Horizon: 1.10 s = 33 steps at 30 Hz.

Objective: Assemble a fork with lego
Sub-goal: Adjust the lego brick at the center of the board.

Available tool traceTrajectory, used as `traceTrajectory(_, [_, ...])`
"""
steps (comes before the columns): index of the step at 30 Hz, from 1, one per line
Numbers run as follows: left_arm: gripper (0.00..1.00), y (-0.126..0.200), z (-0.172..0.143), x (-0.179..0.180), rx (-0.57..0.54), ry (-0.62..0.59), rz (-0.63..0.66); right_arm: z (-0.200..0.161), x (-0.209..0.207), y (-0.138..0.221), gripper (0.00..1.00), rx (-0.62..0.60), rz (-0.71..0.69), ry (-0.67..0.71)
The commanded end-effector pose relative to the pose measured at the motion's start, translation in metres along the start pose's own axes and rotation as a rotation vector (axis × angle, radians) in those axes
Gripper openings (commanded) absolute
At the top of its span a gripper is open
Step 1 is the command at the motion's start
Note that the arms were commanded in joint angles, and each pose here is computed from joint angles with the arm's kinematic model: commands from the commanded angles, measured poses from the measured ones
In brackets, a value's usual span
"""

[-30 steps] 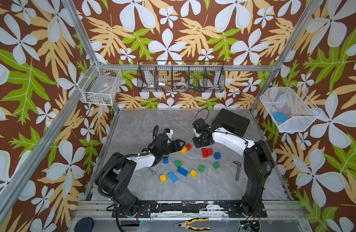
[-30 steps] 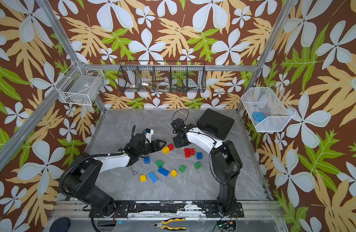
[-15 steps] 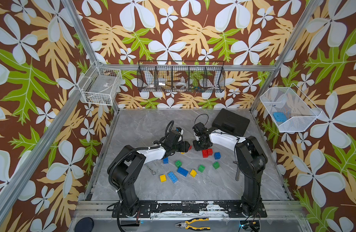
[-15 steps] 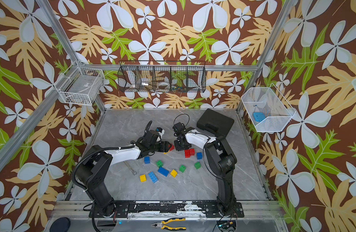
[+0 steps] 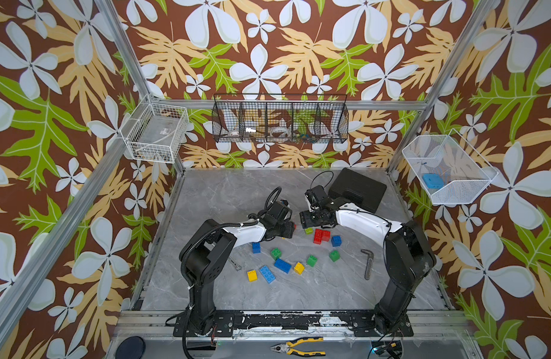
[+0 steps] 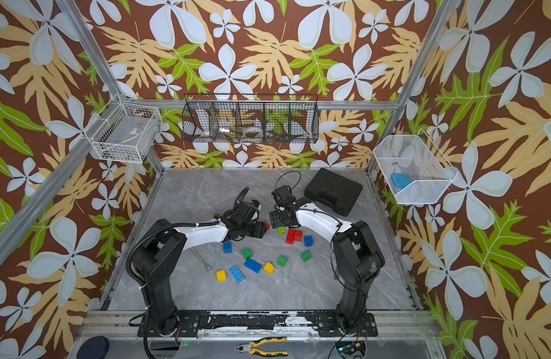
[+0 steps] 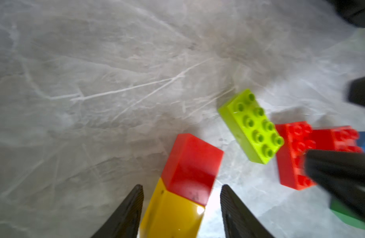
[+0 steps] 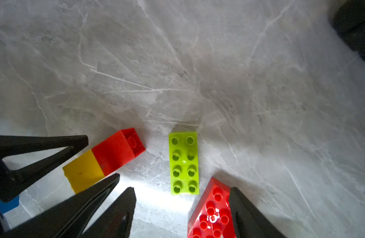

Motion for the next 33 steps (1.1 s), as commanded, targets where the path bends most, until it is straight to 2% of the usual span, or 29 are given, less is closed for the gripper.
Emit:
traceTrajectory(1, [0.61, -0.002, -0.008, 0.008, 0.046, -0.024, 0.084, 0.005, -0.007, 0.006, 0.74, -0.056, -0.043, -0.014])
traceTrajectory(6, [0.55, -0.01, -0.01, 0.008, 0.079, -0.02, 0.137, 0.007, -0.015, 0.017, 0.72, -0.102, -0.07, -0.032])
traceTrajectory(9, [0.46, -0.011, -0.009, 0.009, 0.078, 0.002, 0.15, 0.009, -0.017, 0.026, 0.71, -0.147, -0.07, -0.041])
traceTrajectory(17, [0.31, -0.002, 0.0, 0.0, 0.038, 0.078, 0.09, 0.015, -0.023, 0.058, 0.7, -0.295, -0.046, -0.066])
traceTrajectory(20, [0.25, 0.008, 0.008, -0.009, -0.003, 0.133, 0.005, 0.016, -0.024, 0.07, 0.7, -0.356, -0.025, -0.077])
traceTrajectory(23, [0.2, 0.023, 0.018, -0.015, -0.071, 0.239, -0.121, 0.017, -0.022, 0.08, 0.7, -0.41, 0.019, -0.094])
traceTrajectory(27, [0.16, 0.053, 0.031, -0.014, -0.195, 0.438, -0.309, 0.015, -0.019, 0.09, 0.68, -0.465, 0.091, -0.127])
traceTrajectory(33, [0.15, 0.112, 0.057, -0.021, -0.405, 0.735, -0.579, 0.01, -0.001, 0.101, 0.67, -0.571, 0.324, -0.184])
Point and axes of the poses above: each gripper's point midway between its finger pads, its own y axis back along the fingers, its own x axis along the line the jaws close on, z = x × y, the point moved 4 cm from there along y, back along the fingers, and after that the axes turned 4 degrees about -y, right-handed, at the moved point
